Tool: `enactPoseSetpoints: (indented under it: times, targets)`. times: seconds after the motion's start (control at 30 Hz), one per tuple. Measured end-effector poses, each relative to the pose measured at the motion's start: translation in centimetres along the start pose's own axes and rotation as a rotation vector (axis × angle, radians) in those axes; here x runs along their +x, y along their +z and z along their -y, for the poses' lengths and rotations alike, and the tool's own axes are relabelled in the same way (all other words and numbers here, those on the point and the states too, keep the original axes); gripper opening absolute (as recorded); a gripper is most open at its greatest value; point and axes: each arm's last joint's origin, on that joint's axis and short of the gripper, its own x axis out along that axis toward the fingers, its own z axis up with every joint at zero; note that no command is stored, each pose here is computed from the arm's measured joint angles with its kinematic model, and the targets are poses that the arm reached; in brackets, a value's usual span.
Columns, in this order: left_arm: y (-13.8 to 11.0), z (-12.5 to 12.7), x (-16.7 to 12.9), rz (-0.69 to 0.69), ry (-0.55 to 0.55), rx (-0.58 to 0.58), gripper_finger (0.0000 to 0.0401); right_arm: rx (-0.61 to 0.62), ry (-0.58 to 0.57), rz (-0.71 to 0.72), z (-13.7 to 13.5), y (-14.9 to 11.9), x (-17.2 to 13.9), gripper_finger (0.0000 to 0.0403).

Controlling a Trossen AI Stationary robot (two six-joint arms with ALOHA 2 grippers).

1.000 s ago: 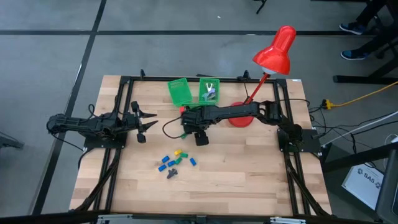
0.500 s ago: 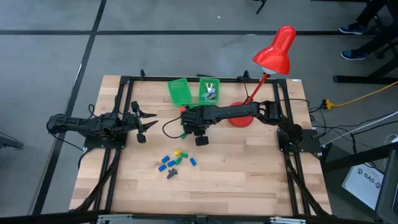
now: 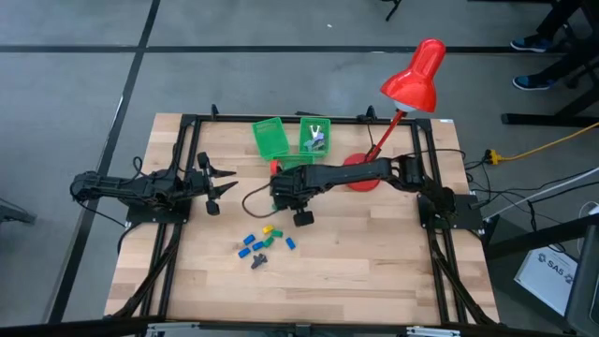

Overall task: Pick and place Stapler, Stapler remover, tape
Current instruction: Put the blue staple remover into the right green bin

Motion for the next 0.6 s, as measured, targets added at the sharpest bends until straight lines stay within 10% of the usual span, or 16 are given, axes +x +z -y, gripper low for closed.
enactPoseSetpoints:
  times: [0.6]
  targets:
    - [0.0, 0.0, 0.0, 0.0, 0.0, 0.0, 0.0128, 0.097, -0.032, 0.046, 5.5, 1.4, -12.1, 0.0017]
